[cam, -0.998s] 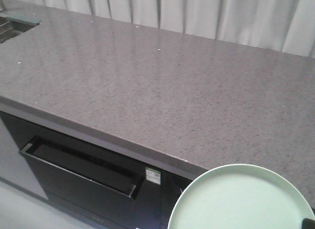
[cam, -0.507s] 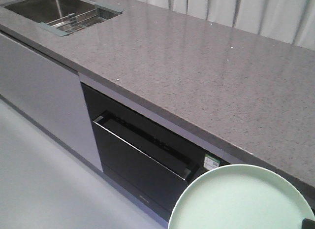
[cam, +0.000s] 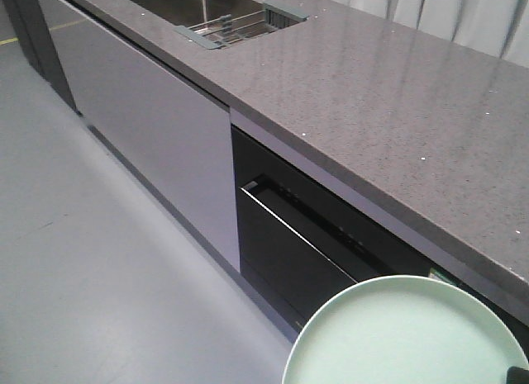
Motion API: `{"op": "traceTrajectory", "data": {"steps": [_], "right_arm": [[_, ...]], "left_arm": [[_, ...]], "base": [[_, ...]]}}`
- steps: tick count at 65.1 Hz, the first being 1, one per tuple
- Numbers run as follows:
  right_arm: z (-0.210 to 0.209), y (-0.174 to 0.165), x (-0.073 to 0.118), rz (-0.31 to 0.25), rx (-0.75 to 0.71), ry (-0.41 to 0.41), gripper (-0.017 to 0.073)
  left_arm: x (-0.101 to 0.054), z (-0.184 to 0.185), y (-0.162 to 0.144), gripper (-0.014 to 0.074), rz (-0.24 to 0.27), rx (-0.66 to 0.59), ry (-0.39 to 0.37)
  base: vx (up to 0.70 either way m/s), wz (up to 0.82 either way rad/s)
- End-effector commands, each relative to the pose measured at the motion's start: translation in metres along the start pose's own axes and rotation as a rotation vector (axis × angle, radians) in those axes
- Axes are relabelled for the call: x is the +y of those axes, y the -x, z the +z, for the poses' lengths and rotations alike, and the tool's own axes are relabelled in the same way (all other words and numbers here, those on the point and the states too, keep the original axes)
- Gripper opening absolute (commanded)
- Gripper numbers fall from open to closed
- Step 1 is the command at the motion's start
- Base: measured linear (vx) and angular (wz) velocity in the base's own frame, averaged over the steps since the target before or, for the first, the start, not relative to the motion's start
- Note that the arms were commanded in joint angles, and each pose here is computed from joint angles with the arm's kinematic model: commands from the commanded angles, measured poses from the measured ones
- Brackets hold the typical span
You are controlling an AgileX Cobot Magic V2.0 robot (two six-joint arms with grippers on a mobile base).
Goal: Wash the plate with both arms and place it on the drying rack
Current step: 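Drive the base away from the counter holding the plate in the right gripper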
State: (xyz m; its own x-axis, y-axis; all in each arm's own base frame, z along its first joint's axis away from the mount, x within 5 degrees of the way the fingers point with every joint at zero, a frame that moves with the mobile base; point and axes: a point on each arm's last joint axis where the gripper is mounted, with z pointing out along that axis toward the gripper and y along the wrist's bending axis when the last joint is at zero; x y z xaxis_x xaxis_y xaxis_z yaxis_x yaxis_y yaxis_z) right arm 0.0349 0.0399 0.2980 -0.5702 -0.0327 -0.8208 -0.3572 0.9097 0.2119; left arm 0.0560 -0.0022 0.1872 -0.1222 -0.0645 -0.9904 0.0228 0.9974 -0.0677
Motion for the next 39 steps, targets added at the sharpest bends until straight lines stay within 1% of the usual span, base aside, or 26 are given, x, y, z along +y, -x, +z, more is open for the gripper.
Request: {"op": "traceTrajectory", "data": {"steps": [1,39], "right_arm": [[-0.0032,0.0114,0.0011,0.013,-0.075,-0.002,-0.0004],[-0.0032,0.0114,0.0011,0.013,-0.075,-0.002,-0.0004]], "left_arm": [[-0.0007,-0.0035,0.0158,-0.0006,-0.008,-0.112,-0.003],[-0.0007,-0.0035,0.0158,-0.0006,-0.008,-0.112,-0.003]], "base": [[-0.02,0.38],[0.0,0.43]]}}
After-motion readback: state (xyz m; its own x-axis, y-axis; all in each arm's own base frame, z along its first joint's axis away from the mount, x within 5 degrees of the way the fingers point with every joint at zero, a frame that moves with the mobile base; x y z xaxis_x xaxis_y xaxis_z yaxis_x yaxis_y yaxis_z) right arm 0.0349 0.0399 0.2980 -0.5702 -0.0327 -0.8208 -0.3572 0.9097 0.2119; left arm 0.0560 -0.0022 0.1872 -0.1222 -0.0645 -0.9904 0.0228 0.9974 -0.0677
